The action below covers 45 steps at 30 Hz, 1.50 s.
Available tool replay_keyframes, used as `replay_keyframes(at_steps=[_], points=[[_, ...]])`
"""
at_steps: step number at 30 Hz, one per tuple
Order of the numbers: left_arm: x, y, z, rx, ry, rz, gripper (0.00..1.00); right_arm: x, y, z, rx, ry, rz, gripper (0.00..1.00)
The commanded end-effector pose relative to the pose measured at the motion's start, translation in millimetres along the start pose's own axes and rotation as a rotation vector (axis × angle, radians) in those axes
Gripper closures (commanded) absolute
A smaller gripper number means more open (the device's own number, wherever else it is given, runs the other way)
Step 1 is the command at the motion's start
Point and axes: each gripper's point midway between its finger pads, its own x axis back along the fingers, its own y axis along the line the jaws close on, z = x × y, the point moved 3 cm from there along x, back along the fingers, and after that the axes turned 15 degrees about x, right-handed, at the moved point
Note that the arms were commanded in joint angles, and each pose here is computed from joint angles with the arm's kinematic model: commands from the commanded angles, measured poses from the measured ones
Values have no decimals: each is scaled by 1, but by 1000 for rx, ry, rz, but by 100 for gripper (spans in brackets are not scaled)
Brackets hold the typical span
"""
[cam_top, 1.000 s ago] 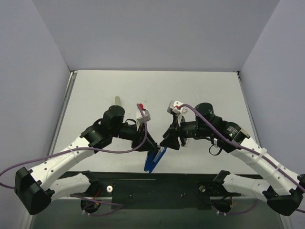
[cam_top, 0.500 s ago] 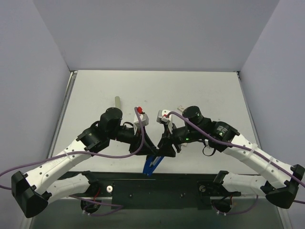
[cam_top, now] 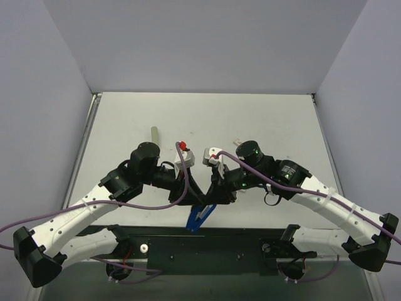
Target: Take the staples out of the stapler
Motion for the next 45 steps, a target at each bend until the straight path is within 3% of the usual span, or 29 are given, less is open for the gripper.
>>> replay_keyframes(at_steps=[1,8,17,21,23,27,32,35,37,42,45], points=[[7,-21,-25,-111,-80,37,100,2,11,3,17,-6,-44,100],[9,-22,-26,-122,-96,23,100,7,16,35,-15,14,6,100],[8,-20,-28,-117,-101,15,100,10,16,27,-47,-23,29,100],[8,-17,-28,-114,-112,-2,100,11,11,22,-34,-26,63,64],[9,-17,-28,-114,-117,-9,100,15,6,18,-28,-34,102,57],[9,-15,-27,-111,-115,-21,100,28,0,6,-10,-63,179,50],[8,-10,-30,-109,-118,-54,100,44,-13,-13,-1,-103,306,48],[8,-7,-30,-99,-114,-65,100,48,-29,-23,-28,-127,412,50],[9,-4,-31,-96,-125,-92,100,48,-37,-29,-43,-150,452,60],[13,13,-38,-78,-177,-215,100,40,-50,-37,-93,-192,499,100],[17,20,-44,-74,-225,-283,100,31,-57,-35,-140,-194,516,100]])
